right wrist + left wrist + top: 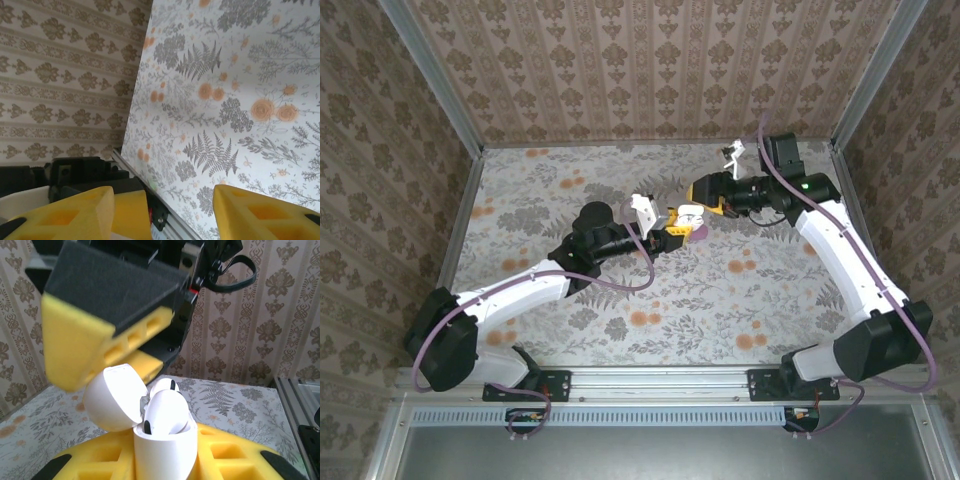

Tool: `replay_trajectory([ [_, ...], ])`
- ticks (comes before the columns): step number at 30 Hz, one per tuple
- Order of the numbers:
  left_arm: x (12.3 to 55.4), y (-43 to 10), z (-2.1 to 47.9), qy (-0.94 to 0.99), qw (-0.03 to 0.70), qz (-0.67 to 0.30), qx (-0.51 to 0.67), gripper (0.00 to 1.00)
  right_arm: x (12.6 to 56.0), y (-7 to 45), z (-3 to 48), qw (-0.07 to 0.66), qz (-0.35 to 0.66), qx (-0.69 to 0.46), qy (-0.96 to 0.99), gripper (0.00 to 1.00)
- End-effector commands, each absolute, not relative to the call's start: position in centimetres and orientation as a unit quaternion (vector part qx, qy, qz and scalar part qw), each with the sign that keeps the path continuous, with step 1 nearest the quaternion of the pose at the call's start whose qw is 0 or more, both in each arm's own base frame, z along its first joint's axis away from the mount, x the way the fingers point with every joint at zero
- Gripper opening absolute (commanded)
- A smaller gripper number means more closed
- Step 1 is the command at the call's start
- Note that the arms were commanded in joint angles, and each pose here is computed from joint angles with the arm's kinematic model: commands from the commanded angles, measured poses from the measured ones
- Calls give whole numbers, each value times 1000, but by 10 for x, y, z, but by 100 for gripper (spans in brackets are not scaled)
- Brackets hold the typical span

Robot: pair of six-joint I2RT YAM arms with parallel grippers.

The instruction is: Insert the wireless bluetooth earbuds into the charging case

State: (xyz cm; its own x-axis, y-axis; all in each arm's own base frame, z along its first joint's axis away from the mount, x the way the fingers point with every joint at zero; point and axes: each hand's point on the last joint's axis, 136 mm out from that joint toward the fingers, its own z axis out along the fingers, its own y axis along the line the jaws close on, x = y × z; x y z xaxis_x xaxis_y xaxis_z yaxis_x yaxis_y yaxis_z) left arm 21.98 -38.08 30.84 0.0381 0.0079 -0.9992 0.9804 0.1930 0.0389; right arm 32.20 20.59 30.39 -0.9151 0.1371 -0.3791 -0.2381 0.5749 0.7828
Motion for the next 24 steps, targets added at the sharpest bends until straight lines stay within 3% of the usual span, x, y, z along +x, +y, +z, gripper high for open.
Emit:
replay_trajectory([
  [1,220,-377,340,505,591,-438,452,28,311,213,295,168,473,-46,864,55],
  [24,239,-369,328,547,599,-415,411,28,287,205,303,187,473,-51,860,54],
])
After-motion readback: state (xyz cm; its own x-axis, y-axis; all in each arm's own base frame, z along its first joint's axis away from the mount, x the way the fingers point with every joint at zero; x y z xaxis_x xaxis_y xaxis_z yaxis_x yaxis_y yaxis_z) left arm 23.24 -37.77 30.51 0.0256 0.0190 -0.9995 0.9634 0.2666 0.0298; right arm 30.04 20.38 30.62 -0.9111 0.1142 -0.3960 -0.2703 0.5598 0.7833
